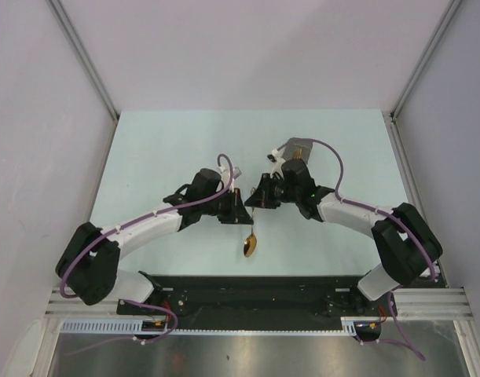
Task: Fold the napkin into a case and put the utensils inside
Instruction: Pass from the left arm to the right, then pass from the right arm to the left
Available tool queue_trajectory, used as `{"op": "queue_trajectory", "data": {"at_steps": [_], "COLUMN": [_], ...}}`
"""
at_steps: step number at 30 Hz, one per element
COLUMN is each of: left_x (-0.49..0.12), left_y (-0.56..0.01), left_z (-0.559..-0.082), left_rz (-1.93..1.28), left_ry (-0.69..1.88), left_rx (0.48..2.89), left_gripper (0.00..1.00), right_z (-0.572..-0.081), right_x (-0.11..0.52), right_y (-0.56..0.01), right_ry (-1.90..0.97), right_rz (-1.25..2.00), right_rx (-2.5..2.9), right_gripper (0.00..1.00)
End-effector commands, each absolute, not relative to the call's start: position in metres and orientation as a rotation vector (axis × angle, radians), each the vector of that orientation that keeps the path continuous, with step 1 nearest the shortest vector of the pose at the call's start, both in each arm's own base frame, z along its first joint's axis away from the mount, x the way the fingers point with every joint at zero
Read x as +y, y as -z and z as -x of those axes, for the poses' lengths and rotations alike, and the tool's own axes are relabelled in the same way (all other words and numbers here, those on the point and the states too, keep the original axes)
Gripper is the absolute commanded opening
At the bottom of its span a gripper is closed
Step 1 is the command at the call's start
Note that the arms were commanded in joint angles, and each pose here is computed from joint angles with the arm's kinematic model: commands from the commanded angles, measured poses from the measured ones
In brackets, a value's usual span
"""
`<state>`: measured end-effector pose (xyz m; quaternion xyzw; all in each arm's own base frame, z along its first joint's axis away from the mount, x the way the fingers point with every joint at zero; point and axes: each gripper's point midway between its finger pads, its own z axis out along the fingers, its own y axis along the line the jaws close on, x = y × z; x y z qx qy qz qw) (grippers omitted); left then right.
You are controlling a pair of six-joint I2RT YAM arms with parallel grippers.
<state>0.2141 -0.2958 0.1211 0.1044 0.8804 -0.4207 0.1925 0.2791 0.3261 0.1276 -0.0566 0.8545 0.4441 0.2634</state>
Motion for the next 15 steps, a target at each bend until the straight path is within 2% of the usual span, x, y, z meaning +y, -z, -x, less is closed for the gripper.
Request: {"op": "queue_trajectory", "data": {"at_steps": [1,4,8,15], "left_x": [-0.299,-0.277,-0.25,-0.25], "left_y": [-0.172,-0.195,-0.219,-0.221], "left_z": [-0.227,-0.24,-0.255,-0.247], "left_rz": [-0.348,-0.335,-0.308,-0.4], "left_ry": [1.352,1.393,1.402,1.586], "left_rx": [2.308,2.204,2.129,2.132], "left_gripper": [0.34,0.44,0.48,0.49], "right_z": [-0.285,-0.264,-0.236,-0.197], "right_x": [0.339,0.343,0.345,0.348], "right_y": [-0.163,-0.168,-0.176,-0.184], "right_ry": [-1.279,-1.388,-1.541,-1.734], "right_rz": [0.523,0.816,1.006,1.197], "right_rx": [2.121,2.016,1.925,1.841], "right_gripper": [0.0,0.0,0.0,0.0]}}
